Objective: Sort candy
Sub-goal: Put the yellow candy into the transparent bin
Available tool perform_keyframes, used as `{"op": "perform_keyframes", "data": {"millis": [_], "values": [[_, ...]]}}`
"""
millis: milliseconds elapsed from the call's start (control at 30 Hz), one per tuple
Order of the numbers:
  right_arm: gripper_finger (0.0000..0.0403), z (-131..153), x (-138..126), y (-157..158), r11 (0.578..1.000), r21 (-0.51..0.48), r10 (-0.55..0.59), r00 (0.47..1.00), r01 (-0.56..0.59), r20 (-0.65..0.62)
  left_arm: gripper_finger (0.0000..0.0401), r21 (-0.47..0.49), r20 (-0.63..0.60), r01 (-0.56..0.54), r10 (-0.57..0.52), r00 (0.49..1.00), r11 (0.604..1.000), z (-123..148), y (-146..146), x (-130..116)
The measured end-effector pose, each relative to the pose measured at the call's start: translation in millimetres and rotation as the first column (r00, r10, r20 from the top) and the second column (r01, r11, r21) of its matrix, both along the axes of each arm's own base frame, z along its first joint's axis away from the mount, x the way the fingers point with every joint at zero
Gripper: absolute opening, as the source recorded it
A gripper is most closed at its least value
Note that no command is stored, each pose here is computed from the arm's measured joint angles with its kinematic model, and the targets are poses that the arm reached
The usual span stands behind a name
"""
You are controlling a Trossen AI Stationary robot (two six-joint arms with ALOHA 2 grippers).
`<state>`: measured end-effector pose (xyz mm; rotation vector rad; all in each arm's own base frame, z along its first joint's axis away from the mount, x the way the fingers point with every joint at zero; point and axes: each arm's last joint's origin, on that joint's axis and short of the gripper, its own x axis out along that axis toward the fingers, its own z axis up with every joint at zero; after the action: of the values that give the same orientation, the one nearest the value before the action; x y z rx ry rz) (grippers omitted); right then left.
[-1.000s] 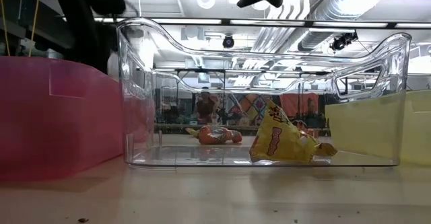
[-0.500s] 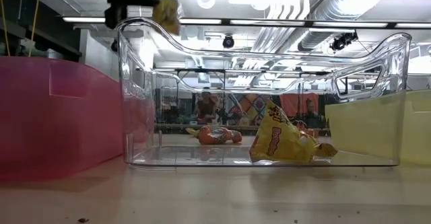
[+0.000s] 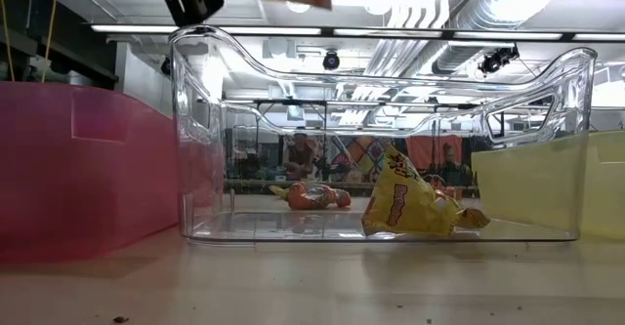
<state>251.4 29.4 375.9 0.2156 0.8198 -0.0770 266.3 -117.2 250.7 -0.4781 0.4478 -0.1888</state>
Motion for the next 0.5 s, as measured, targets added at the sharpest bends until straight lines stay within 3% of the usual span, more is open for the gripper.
{"op": "perform_keyframes", "data": {"millis": [233, 500], "values": [[0.0195, 0, 0, 0, 1.000, 0.000, 0.000, 1.000, 0.000, -0.002, 0.0012, -0.044, -0.043, -0.056, 0.054, 0.998, 0.997, -7, 10, 8], [0.0195, 0, 0, 0, 1.000, -0.003, 0.004, 1.000, -0.004, -0.004, 0.0091, -0.067, -0.053, -0.044, 0.040, 0.998, 0.997, -7, 19, 12]]}}
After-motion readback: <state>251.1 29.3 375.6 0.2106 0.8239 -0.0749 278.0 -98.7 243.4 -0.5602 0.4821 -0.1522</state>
